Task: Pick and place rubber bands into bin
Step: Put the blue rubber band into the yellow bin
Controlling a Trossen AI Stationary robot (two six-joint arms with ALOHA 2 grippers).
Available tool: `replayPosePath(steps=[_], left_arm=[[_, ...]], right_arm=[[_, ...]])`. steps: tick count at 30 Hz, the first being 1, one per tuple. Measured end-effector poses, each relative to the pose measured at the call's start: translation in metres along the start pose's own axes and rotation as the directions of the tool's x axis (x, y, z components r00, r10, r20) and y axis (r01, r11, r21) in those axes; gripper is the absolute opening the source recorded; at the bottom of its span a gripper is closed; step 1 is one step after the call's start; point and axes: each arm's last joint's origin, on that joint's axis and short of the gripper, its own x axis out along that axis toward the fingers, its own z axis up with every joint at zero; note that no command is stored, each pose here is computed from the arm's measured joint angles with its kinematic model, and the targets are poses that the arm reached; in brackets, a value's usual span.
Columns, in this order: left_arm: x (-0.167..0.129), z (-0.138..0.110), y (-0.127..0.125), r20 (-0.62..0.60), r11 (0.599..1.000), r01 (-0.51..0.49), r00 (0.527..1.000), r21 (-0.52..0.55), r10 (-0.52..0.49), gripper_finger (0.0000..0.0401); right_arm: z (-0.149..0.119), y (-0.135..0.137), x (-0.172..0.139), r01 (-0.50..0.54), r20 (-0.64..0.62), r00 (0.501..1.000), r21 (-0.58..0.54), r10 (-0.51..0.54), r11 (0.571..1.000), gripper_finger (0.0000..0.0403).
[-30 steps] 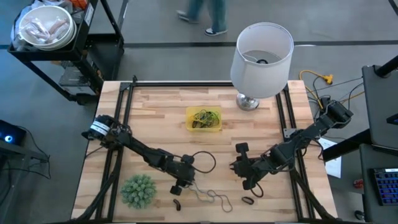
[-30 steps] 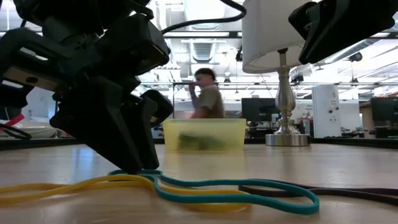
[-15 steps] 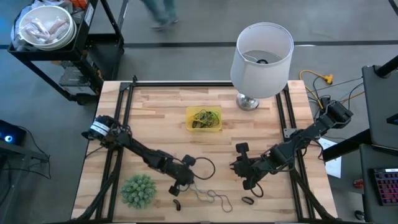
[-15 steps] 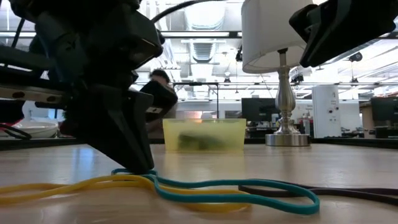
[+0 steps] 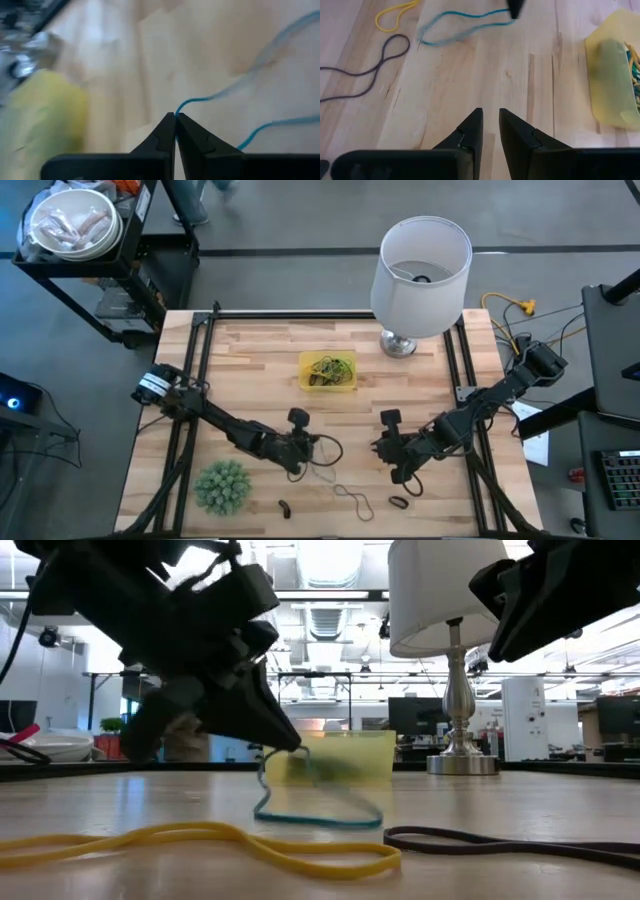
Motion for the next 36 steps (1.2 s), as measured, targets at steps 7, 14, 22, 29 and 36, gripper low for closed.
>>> replayPosePath(steps=[7, 14, 22, 29, 36], left_arm=[[-0.004, 0.005, 0.008, -0.01, 0.982, -0.186, 0.982, 0.035, 0.186, 0.0], [-0.017, 0.021, 0.021, 0.027, 0.963, -0.266, 0.964, 0.038, 0.265, 0.0], [-0.042, 0.038, 0.043, 0.098, 0.952, -0.303, 0.95, 0.046, 0.298, 0.0], [-0.064, 0.049, 0.063, 0.153, 0.924, -0.375, 0.92, 0.071, 0.361, 0.0], [-0.067, 0.052, 0.097, 0.15, 0.869, -0.489, 0.867, 0.08, 0.475, 0.0]], right_arm=[[-0.003, 0.0, 0.001, 0.002, -0.007, 1.0, -0.001, -0.002, 1.0, 0.0057], [-0.001, 0.0, 0.001, -0.001, 0.006, 1.0, 0.001, 0.001, 1.0, 0.0057], [-0.001, 0.0, 0.002, -0.002, 0.01, 1.0, -0.001, 0.002, 1.0, 0.0057], [-0.003, 0.0, 0.003, -0.002, 0.012, 1.0, -0.005, 0.002, 1.0, 0.0057], [-0.001, 0.001, 0.003, -0.007, 0.036, 0.999, -0.017, 0.007, 1.0, 0.0057]])
